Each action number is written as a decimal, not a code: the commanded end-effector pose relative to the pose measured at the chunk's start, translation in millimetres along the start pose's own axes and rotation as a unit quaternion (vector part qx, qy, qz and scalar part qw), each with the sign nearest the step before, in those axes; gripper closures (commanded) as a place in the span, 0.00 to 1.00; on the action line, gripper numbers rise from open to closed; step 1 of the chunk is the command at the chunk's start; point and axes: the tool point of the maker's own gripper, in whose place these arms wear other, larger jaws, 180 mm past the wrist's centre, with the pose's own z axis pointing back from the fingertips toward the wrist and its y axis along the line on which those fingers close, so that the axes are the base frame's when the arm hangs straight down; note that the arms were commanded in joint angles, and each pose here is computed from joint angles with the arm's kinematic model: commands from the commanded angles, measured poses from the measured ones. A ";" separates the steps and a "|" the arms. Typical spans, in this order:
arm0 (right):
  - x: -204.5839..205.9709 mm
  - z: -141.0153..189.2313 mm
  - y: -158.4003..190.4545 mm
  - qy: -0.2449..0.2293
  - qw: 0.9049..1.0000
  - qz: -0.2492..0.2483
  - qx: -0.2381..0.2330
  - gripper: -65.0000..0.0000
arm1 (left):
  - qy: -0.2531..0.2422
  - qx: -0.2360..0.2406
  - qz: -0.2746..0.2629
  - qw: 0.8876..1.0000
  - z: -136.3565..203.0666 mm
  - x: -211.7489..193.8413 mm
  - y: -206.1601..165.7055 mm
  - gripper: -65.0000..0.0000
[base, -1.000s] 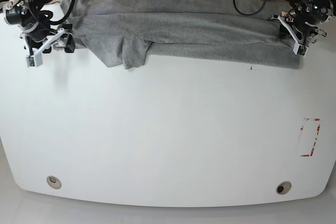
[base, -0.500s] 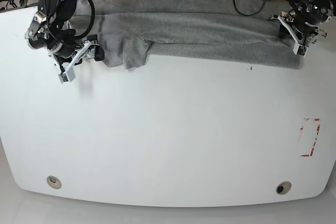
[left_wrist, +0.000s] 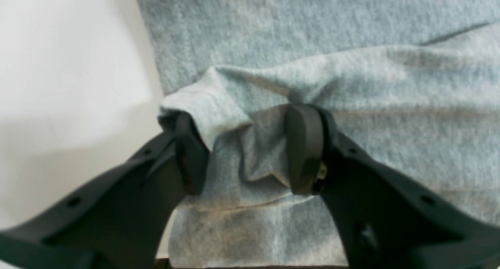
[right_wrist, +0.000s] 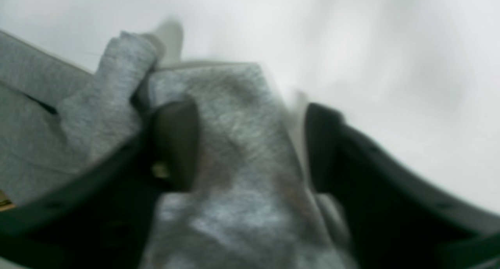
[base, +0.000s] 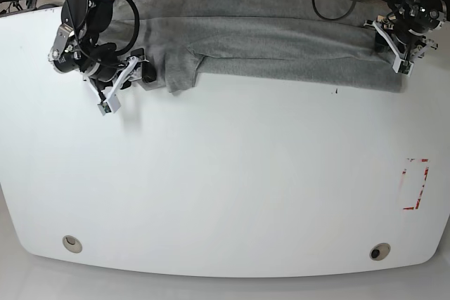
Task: Fold the T-shirt properly
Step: 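Move the right gripper to the hanging sleeve and grasp it, then pull the sleeve with the right gripper and tuck it onto the fold, then grasp the folded shirt end with the left gripper, then fold the shirt end with the left gripper toward the right gripper, then grasp both ends of the shortened strip with both grippers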
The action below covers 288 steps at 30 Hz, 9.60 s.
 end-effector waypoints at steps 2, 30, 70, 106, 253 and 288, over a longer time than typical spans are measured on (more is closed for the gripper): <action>9.0 0.2 -0.4 -0.018 1.000 0.001 0.007 0.80 | 0.004 0.012 -0.006 1.000 3.5 0.7 7.8 0.55; -37.0 67.6 10.9 -0.008 0.997 0.029 -0.069 0.99 | 0.012 0.018 -0.014 1.000 3.1 -1.3 10.7 0.55; -110.8 98.1 16.2 0.027 0.998 -0.045 -0.042 0.42 | 0.031 0.028 -0.008 0.999 -9.8 -4.5 19.7 0.55; -58.3 39.6 -95.6 0.022 0.989 -0.084 -0.117 0.48 | 0.000 0.037 0.005 0.999 -18.3 36.6 23.5 0.54; -32.8 44.5 -102.3 -0.007 0.989 -0.077 -0.123 0.48 | -0.099 -0.279 -0.230 0.927 39.7 168.1 -226.2 0.65; -17.7 134.6 -159.2 -0.093 0.971 -0.176 -0.137 0.00 | -0.022 -0.298 -0.192 0.935 -3.3 96.1 -222.9 0.76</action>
